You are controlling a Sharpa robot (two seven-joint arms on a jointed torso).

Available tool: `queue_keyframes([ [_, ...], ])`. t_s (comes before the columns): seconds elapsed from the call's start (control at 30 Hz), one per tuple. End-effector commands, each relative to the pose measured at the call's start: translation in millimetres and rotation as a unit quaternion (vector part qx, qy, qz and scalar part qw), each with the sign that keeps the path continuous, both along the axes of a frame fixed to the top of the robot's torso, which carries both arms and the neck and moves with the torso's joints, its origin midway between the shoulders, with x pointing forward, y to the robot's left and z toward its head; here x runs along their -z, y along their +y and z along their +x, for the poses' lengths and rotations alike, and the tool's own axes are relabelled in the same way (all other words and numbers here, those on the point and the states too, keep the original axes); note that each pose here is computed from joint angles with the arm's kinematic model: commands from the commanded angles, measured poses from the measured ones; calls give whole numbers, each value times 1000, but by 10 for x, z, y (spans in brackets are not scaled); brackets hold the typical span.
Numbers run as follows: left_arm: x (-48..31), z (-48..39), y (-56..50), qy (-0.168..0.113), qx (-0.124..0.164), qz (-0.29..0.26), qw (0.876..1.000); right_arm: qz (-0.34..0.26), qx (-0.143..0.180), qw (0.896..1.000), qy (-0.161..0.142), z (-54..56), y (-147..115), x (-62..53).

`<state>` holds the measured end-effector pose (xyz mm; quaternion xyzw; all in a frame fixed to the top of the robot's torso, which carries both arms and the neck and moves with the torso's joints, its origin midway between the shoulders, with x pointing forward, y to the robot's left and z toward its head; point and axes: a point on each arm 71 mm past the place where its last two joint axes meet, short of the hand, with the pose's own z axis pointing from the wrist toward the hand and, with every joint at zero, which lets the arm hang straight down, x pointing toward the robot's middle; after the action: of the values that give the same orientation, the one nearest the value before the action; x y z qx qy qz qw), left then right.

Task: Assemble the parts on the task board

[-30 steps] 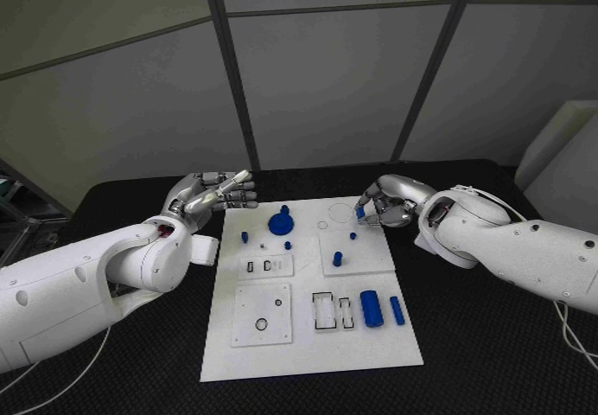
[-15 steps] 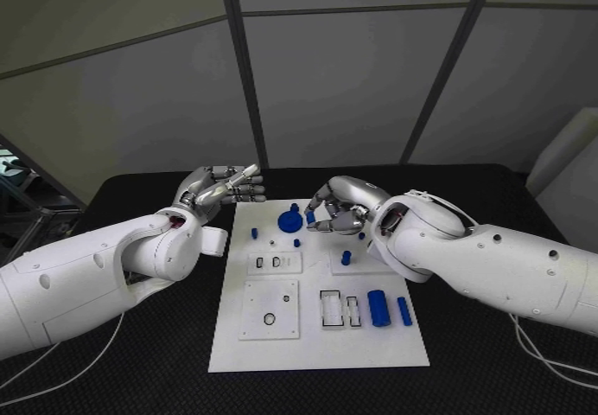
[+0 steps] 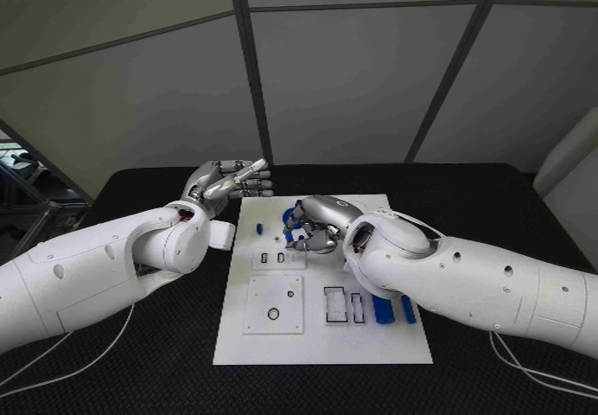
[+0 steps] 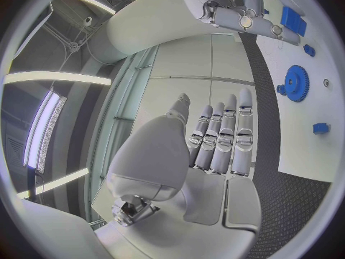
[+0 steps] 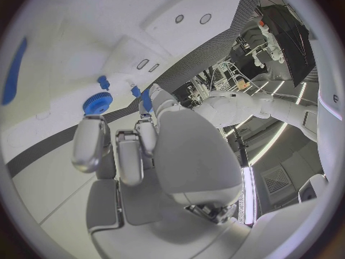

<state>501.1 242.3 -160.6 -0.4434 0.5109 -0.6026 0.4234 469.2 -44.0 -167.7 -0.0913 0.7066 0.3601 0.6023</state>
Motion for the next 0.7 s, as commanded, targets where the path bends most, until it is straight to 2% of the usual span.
queue_keyframes([
  [0.03, -16, 8, -29, -5, 4, -1, 1000, -24, 3, 1000, -4, -22, 39, 81],
  [0.7, -19, 1, -23, -5, -1, 1, 1000, -48, 1, 999, 8, -16, 129, 296],
])
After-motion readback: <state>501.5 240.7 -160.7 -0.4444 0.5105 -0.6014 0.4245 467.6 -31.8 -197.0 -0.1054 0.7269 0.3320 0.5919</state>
